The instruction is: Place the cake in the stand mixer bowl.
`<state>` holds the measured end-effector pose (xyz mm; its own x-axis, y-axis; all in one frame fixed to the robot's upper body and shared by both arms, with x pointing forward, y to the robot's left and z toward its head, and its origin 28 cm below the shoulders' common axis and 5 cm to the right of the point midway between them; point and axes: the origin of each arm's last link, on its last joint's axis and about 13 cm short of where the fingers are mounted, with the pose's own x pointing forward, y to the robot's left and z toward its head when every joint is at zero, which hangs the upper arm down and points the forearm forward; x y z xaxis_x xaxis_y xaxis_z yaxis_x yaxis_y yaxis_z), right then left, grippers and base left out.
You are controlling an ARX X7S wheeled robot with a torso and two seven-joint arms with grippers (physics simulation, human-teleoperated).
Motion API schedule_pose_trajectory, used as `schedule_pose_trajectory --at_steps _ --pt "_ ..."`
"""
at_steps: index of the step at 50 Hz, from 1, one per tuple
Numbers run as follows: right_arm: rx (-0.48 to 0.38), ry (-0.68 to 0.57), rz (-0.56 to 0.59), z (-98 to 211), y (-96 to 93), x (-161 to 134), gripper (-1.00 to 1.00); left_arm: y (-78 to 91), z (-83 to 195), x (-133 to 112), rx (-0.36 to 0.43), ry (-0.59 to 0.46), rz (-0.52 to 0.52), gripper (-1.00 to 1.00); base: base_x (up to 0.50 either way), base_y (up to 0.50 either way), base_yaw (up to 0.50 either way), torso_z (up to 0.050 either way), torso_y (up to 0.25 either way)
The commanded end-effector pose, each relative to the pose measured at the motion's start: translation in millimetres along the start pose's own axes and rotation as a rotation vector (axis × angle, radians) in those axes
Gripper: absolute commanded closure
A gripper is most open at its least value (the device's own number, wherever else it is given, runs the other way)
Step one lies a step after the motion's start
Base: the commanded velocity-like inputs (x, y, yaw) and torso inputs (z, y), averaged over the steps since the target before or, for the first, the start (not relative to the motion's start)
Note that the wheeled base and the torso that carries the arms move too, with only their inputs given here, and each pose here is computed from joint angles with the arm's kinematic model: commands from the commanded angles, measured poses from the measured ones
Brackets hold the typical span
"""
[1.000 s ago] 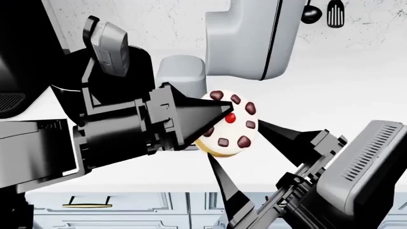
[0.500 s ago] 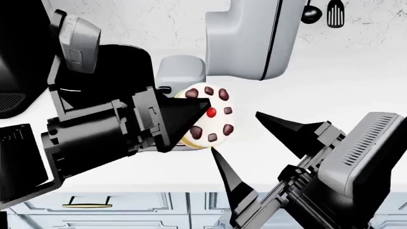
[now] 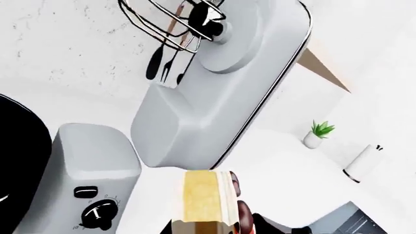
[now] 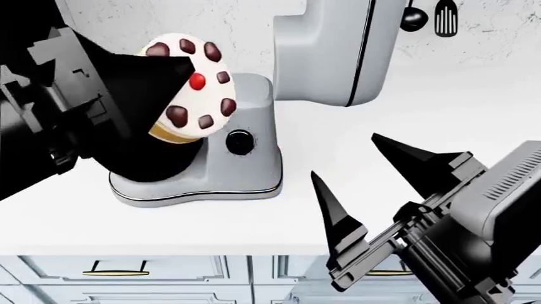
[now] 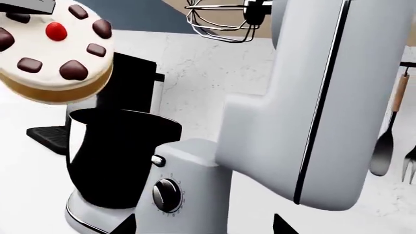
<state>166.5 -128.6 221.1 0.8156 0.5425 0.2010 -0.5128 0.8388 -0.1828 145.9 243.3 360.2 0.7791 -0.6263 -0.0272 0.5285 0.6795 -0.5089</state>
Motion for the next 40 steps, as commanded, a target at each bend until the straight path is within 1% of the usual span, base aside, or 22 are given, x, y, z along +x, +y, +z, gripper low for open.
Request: schedule_pose_trajectory --at_steps 1,5,7,9,10,12,13,14,18,19,20,22,23,24,25,26,27,33,36,40 --pt "0.015 -0.007 -0.025 -2.1 -4.7 -1.6 -1.0 -23.4 33.7 -13.7 0.045 -0.173 0.172 1.0 0.0 0.0 0.0 0.0 0.0" --pt "0.014 -0.009 -0.025 -1.2 -4.6 -1.6 -1.0 -23.7 33.9 -14.8 0.047 -0.174 0.17 1.0 0.0 0.0 0.0 0.0 0.003" --pt "0.015 -0.007 -0.026 -1.5 -4.6 -1.4 -1.0 -22.5 35.7 -13.8 0.047 -0.181 0.186 1.0 0.0 0.0 0.0 0.0 0.0" --pt "0.015 -0.007 -0.025 -1.3 -4.4 -1.2 -1.0 -23.3 36.5 -11.5 0.07 -0.185 0.223 1.0 0.0 0.0 0.0 0.0 0.0" --pt "0.015 -0.007 -0.025 -1.1 -4.5 -1.2 -1.0 -24.5 36.5 -11.1 0.073 -0.18 0.22 1.0 0.0 0.0 0.0 0.0 0.0" --pt "0.016 -0.009 -0.025 -0.6 -4.5 -0.9 -1.0 -26.5 39.0 -8.7 0.099 -0.193 0.271 1.0 0.0 0.0 0.0 0.0 0.0" --pt "0.016 -0.008 -0.024 -0.6 -4.7 -0.8 -1.0 -27.0 40.2 -6.9 0.102 -0.182 0.276 1.0 0.0 0.0 0.0 0.0 0.0" --pt "0.016 -0.007 -0.025 -1.1 -4.7 -0.3 -1.0 -26.3 41.2 -3.1 0.116 -0.173 0.312 1.0 0.0 0.0 0.0 0.0 0.0" --pt "0.017 -0.007 -0.023 -1.1 -5.0 -0.2 -1.0 -26.5 43.8 6.6 0.142 -0.138 0.356 1.0 0.0 0.0 0.0 0.0 0.0" --pt "0.017 -0.006 -0.025 -1.7 -5.3 0.0 -1.0 -25.2 45.0 10.8 0.141 -0.122 0.372 1.0 0.0 0.0 0.0 0.0 0.0" --pt "0.019 -0.006 -0.025 -1.7 -5.2 0.1 -1.0 -24.5 44.9 13.2 0.161 -0.111 0.4 1.0 0.0 0.0 0.0 0.0 0.0" --pt "0.018 -0.003 -0.024 -2.6 -4.7 0.1 -1.0 -23.4 45.1 17.9 0.178 -0.095 0.432 1.0 0.0 0.0 0.0 0.0 0.0" --pt "0.018 -0.002 -0.025 -2.6 -4.8 0.3 -1.0 -23.1 45.9 18.8 0.172 -0.094 0.434 1.0 0.0 0.0 0.0 0.0 0.0" --pt "0.021 -0.004 -0.024 -2.5 -4.8 0.1 -1.0 -22.0 47.7 20.6 0.186 -0.089 0.466 1.0 0.0 0.0 0.0 0.0 0.0" --pt "0.02 -0.004 -0.024 -2.5 -4.6 0.0 -1.0 -21.9 48.3 21.5 0.182 -0.088 0.463 1.0 0.0 0.0 0.0 0.0 0.0" --pt "0.021 -0.004 -0.024 -2.7 -4.7 0.2 -1.0 -20.9 49.1 24.2 0.202 -0.075 0.498 1.0 0.0 0.0 0.0 0.0 0.0" --pt "0.022 -0.004 -0.025 -3.0 -4.8 0.5 -1.0 -20.2 49.9 25.7 0.206 -0.075 0.507 1.0 0.0 0.0 0.0 0.0 0.0" --pt "0.023 0.001 -0.018 -4.2 -4.1 3.0 -1.0 -14.8 62.4 41.2 0.247 -0.038 0.602 1.0 0.0 0.0 0.0 0.0 0.002" --pt "0.025 0.003 -0.017 -5.2 -4.3 4.0 -1.0 -18.2 69.7 44.8 0.25 -0.047 0.598 1.0 0.0 0.0 0.0 0.0 0.0" --pt "0.026 0.004 -0.017 -5.6 -4.4 3.8 -1.0 -16.2 72.3 53.5 0.269 -0.035 0.609 1.0 0.0 0.0 0.0 0.0 0.0"
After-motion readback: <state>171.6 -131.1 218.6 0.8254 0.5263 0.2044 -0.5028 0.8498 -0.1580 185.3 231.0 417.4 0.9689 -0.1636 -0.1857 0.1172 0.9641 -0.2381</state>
